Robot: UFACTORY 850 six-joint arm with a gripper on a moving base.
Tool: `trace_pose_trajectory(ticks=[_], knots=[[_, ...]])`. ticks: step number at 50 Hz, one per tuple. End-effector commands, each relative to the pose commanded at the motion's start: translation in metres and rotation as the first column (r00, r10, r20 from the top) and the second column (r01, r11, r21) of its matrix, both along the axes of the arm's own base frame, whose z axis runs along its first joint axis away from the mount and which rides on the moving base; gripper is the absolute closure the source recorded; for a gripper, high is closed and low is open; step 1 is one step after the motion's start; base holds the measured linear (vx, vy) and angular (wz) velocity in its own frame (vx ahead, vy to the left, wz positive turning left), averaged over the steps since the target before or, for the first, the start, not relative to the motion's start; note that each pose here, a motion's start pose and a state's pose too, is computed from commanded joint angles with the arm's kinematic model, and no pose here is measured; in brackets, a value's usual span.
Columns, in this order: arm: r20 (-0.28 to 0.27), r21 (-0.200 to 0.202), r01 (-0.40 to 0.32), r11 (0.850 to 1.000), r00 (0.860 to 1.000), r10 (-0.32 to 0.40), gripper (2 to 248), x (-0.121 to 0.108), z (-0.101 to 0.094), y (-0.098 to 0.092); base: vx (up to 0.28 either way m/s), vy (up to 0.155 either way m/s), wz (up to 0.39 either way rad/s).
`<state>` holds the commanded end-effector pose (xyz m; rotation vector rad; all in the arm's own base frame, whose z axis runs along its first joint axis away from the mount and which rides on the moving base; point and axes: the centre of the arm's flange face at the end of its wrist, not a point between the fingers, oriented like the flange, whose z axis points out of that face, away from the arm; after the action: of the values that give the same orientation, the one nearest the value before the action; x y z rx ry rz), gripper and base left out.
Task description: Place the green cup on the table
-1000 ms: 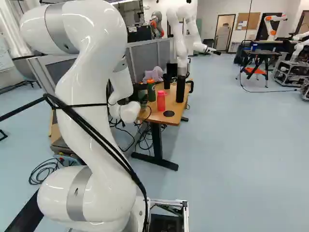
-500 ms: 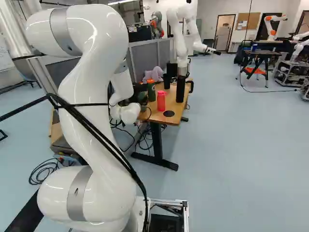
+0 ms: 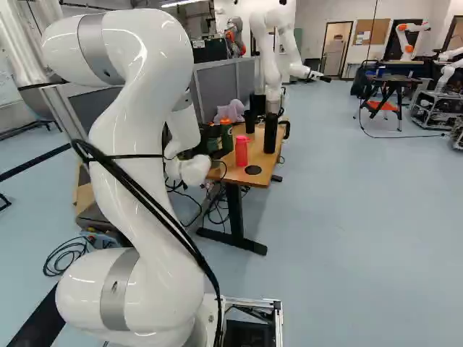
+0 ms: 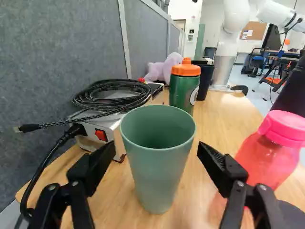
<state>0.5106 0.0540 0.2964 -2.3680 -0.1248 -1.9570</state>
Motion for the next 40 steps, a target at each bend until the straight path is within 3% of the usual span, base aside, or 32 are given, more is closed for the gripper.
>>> trace_pose_trajectory(ticks=[3,4,40], knots=[[0.001,0.000,0.000,1.000,1.000,0.000,20,0.000,0.001,0.000,0.000,0.000,0.000],[0.002,0.000,0.000,1.000,1.000,0.000,3,0.000,0.001,0.000,0.000,0.000,0.000],[0.040,0.004,-0.010,1.000,0.999,0.010,3,-0.044,0.041,0.000,0.000,0.000,0.000]])
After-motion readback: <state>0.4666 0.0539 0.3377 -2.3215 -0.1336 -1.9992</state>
